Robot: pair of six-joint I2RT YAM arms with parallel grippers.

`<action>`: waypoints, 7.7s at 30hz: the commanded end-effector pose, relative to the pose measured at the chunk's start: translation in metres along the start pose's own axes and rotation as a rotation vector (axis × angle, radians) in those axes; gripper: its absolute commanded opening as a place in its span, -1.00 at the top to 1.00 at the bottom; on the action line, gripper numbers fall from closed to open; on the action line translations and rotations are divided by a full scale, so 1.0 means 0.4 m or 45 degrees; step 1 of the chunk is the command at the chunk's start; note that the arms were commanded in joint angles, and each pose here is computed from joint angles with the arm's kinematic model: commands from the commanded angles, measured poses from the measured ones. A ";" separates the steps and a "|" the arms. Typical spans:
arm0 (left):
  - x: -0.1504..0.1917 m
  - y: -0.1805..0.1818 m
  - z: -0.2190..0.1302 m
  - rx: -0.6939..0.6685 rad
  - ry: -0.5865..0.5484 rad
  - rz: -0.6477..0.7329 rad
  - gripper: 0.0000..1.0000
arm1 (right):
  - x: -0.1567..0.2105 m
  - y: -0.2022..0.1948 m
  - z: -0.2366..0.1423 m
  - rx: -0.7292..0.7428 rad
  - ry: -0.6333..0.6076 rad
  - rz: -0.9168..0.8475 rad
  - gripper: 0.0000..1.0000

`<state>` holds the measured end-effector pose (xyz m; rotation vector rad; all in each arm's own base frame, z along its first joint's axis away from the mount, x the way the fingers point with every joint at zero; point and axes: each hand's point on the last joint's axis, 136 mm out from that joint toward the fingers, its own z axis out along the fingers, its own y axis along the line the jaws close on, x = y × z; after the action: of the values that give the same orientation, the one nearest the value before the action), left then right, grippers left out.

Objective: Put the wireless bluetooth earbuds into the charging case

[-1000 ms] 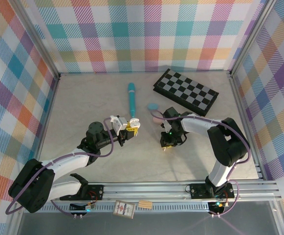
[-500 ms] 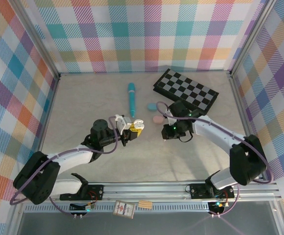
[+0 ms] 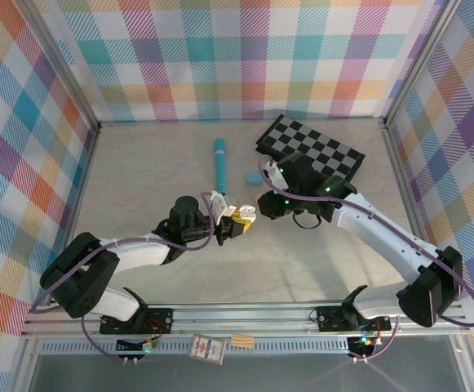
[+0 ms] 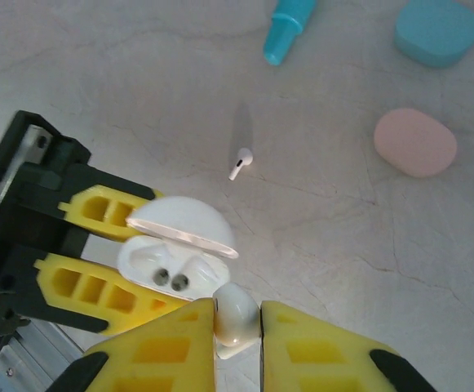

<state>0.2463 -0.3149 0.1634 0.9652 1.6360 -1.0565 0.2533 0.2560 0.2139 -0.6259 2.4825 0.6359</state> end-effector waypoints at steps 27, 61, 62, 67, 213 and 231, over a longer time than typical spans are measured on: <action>-0.079 -0.027 0.030 0.083 -0.137 -0.008 1.00 | -0.036 0.027 0.043 -0.064 -0.047 -0.050 0.63; -0.118 0.001 0.029 -0.001 -0.188 -0.041 1.00 | 0.039 0.073 0.049 -0.251 0.035 -0.057 0.60; -0.121 0.001 0.028 -0.002 -0.193 -0.036 1.00 | 0.042 0.074 0.048 -0.255 0.042 -0.064 0.60; -0.139 -0.003 0.029 0.009 -0.218 -0.004 1.00 | 0.053 0.069 0.044 -0.243 0.053 -0.086 0.53; -0.194 0.054 -0.141 -0.209 -0.324 0.126 1.00 | -0.062 -0.041 -0.062 -0.103 -0.330 0.246 -0.43; -0.147 0.009 -0.257 -0.305 -0.301 0.213 1.00 | 0.021 -0.041 0.377 -0.021 0.506 0.534 -0.04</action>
<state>0.2406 -0.2242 0.2509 0.7383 1.4061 -0.8159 0.3264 0.3108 0.0921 -0.2184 2.9187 0.7424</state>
